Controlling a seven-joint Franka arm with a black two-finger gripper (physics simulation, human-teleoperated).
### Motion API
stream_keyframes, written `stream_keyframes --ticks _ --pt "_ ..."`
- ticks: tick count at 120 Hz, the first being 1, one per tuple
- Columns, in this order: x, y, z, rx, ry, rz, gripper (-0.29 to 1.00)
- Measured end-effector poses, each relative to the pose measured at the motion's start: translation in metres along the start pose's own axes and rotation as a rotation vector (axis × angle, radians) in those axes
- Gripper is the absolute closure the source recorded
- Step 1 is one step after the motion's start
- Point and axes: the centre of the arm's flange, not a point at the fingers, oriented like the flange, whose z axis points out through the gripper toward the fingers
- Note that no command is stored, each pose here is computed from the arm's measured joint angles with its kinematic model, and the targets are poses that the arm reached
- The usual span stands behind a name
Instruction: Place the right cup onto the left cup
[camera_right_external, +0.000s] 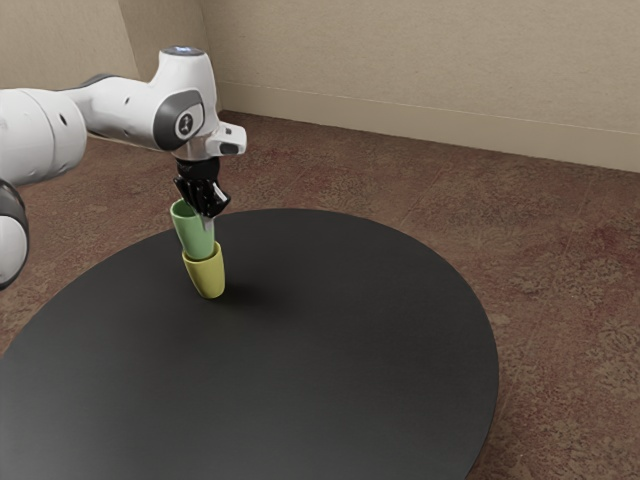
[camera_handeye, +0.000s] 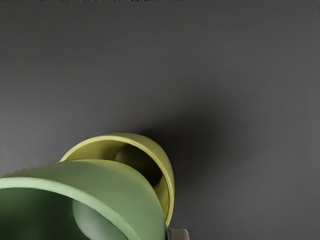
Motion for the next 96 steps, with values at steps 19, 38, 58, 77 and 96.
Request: stream_keyframes --ticks 19,38,58,77,96 --pt "0.001 0.000 0.004 0.000 0.001 0.008 0.78" --pt "0.003 0.000 0.009 0.002 0.004 0.015 0.78" --pt "0.004 0.001 0.013 0.000 0.002 0.021 0.75" --pt "0.005 0.001 0.017 -0.003 0.000 0.026 0.65" --pt "0.006 0.001 0.020 -0.004 -0.001 0.031 0.52"
